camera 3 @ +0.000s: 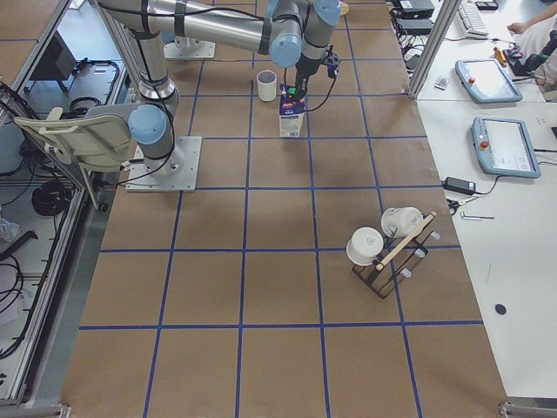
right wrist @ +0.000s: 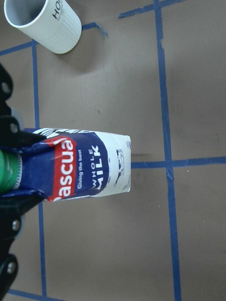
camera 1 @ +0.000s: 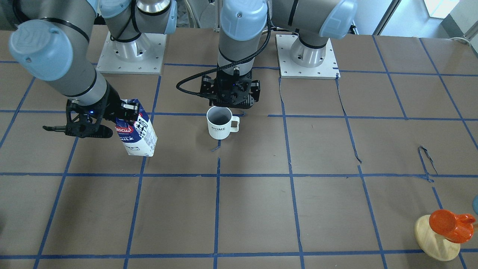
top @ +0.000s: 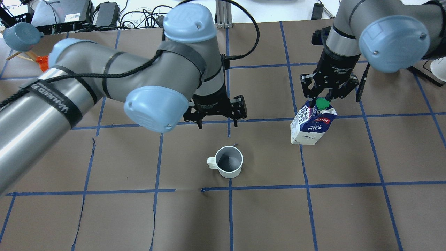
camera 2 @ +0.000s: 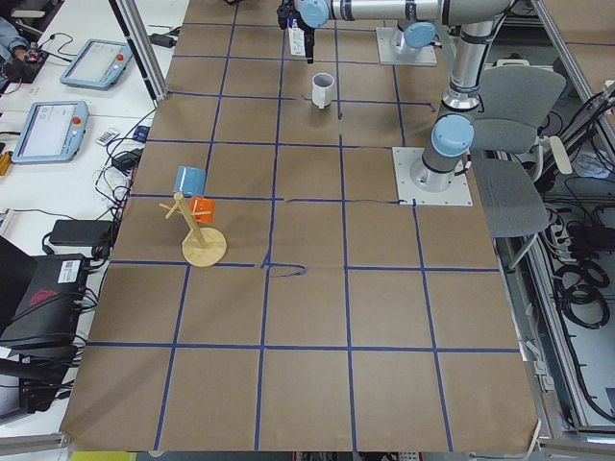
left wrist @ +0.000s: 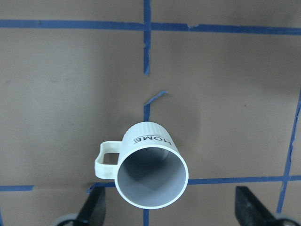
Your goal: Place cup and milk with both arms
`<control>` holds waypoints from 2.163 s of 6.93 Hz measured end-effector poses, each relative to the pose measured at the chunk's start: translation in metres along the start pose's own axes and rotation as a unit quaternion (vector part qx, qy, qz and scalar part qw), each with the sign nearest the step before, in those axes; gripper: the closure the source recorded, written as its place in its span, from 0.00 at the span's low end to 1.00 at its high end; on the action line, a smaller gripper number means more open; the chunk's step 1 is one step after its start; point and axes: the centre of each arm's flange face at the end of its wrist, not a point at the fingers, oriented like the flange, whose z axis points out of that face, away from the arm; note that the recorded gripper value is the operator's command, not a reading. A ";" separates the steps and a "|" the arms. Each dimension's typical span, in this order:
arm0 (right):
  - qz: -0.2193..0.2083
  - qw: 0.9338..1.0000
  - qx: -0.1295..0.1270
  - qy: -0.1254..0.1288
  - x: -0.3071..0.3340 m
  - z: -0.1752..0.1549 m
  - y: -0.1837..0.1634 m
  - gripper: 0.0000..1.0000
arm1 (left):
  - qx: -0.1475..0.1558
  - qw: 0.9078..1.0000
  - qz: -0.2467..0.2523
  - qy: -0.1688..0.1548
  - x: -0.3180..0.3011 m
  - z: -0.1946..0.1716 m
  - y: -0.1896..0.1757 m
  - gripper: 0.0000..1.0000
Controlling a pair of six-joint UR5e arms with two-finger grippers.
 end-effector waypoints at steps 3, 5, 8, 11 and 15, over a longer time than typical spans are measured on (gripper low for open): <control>-0.024 1.000 -0.012 0.007 -0.069 0.021 0.030 0.79 | 0.041 0.999 -0.007 0.007 -0.089 -0.073 -0.001 0.00; -0.025 0.999 -0.020 -0.001 -0.093 0.034 0.044 0.78 | 0.057 0.998 -0.003 0.002 -0.147 -0.103 0.002 0.00; -0.005 1.000 -0.014 -0.016 -0.109 0.045 0.047 0.76 | 0.070 0.997 0.013 -0.003 -0.183 -0.117 0.001 0.00; 0.009 1.000 0.003 -0.023 -0.115 0.053 0.042 0.72 | 0.093 0.995 0.028 -0.007 -0.185 -0.120 -0.003 0.00; 0.013 1.000 0.006 -0.027 -0.117 0.051 0.042 0.71 | 0.095 0.995 0.029 -0.018 -0.186 -0.127 -0.005 0.00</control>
